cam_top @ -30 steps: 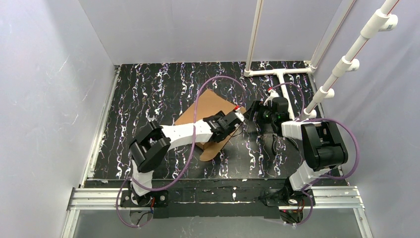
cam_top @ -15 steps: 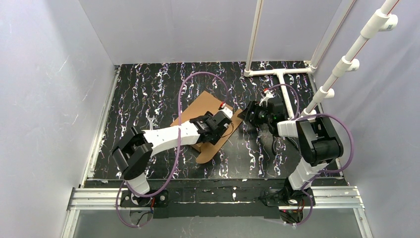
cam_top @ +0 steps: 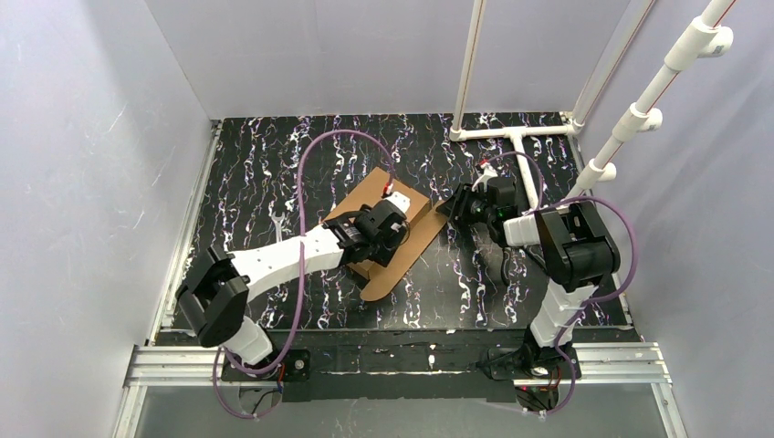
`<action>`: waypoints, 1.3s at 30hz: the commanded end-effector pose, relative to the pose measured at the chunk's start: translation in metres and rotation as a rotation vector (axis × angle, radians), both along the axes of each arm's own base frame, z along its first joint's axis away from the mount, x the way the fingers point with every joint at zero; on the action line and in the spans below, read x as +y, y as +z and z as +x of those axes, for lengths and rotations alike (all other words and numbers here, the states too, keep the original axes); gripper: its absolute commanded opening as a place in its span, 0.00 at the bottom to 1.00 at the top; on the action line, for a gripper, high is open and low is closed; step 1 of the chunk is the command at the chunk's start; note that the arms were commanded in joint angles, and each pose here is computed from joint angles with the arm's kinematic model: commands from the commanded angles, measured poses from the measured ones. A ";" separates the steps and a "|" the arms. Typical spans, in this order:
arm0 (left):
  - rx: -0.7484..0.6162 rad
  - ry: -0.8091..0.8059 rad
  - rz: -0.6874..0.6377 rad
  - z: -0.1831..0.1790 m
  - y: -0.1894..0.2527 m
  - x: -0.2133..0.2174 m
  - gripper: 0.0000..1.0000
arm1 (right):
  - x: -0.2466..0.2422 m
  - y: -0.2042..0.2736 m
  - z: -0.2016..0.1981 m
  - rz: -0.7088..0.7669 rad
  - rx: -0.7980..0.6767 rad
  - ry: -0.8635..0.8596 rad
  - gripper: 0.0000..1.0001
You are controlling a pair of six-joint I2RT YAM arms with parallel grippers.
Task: Fold the paper box
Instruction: Close the paper box at the center of the board.
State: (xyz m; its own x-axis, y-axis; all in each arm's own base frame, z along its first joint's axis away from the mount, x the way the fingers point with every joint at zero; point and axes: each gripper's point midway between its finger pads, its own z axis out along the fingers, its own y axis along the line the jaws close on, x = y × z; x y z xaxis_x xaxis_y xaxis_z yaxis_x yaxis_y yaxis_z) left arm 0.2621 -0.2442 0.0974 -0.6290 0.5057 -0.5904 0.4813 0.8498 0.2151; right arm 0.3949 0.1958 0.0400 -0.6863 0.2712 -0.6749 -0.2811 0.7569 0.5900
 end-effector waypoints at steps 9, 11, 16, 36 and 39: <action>0.026 0.079 -0.277 0.001 0.025 0.024 0.63 | 0.013 0.009 0.004 0.018 -0.104 0.097 0.34; 0.020 0.104 -0.330 0.005 0.033 0.031 0.64 | 0.018 0.014 0.002 0.033 -0.119 0.125 0.31; 0.048 0.159 -0.440 0.015 0.053 0.053 0.79 | 0.026 0.029 0.000 0.011 -0.190 0.172 0.25; 0.332 0.162 -0.624 0.092 0.034 0.099 0.98 | 0.067 0.047 -0.017 -0.240 -0.371 0.318 0.03; 0.297 0.147 -0.629 0.109 0.040 0.103 0.98 | 0.066 0.048 -0.014 -0.267 -0.380 0.304 0.01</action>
